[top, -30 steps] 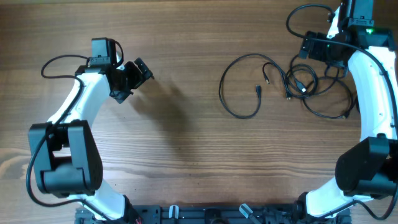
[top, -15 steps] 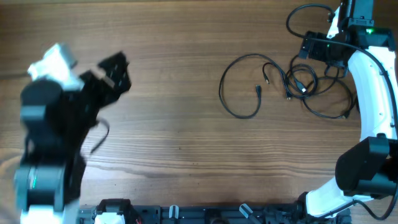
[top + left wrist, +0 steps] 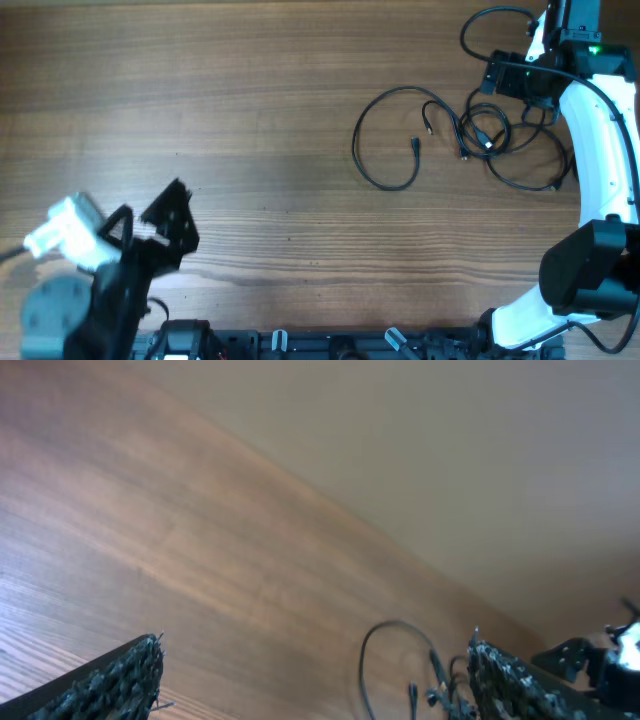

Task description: Untangle cables

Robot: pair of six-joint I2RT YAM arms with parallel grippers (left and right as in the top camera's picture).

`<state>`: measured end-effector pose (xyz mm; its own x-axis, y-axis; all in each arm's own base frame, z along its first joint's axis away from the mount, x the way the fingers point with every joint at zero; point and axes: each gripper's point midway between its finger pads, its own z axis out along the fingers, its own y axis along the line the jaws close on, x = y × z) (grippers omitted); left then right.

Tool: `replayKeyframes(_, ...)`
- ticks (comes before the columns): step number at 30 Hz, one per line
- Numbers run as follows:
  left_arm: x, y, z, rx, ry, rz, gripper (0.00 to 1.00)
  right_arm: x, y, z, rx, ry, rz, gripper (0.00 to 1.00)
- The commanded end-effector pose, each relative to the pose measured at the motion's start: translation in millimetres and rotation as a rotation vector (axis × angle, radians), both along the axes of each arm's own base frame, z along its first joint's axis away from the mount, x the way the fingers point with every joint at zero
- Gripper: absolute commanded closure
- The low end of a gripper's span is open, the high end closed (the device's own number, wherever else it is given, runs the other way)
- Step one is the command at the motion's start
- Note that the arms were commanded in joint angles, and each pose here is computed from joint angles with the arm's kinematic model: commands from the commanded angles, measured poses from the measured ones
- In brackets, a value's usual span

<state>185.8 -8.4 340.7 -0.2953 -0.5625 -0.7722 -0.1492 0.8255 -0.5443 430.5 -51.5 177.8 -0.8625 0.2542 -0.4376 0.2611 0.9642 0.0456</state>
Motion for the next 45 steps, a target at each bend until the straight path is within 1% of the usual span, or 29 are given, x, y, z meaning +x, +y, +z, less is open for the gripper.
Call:
replayKeyframes(1,-14,12,-3,0.023,-0.107,0.064,0.0,2,-2,6,-0.018,-0.016,-0.004,0.0)
replayKeyframes(6,-33,16,-4,0.02,-0.282,0.093,0.0,2,-2,6,-0.018,-0.016,-0.004,0.0)
replayKeyframes(10,-40,17,1,0.019,-0.4,0.1,0.0,2,-2,6,-0.018,-0.016,-0.004,0.0)
replayKeyframes(14,-38,17,21,0.021,-0.514,0.099,0.0,2,-2,6,-0.018,-0.016,-0.004,0.0)
replayKeyframes(19,-34,12,61,0.022,-0.77,0.07,0.0,2,-2,6,-0.018,-0.016,-0.004,0.0)
replayKeyframes(20,-32,7,66,0.051,-0.832,0.042,0.0,2,-2,6,-0.018,-0.016,-0.004,0.0)
replayKeyframes(23,-25,-4,63,0.11,-0.916,-0.015,0.0,2,-2,6,-0.018,-0.016,-0.004,0.0)
replayKeyframes(26,-10,-5,41,0.109,-0.91,-0.026,0.0,2,-2,6,-0.017,-0.016,-0.004,0.0)
replayKeyframes(29,9,-4,9,0.106,-0.85,-0.028,0.0,2,-2,6,-0.018,-0.016,-0.004,0.0)
replayKeyframes(33,27,-4,-30,0.102,-0.766,-0.031,0.0,2,-2,6,-0.017,-0.016,-0.004,0.0)
replayKeyframes(45,50,-3,-94,0.095,-0.628,-0.037,0.0,3,-2,6,-0.018,-0.016,-0.003,0.0)
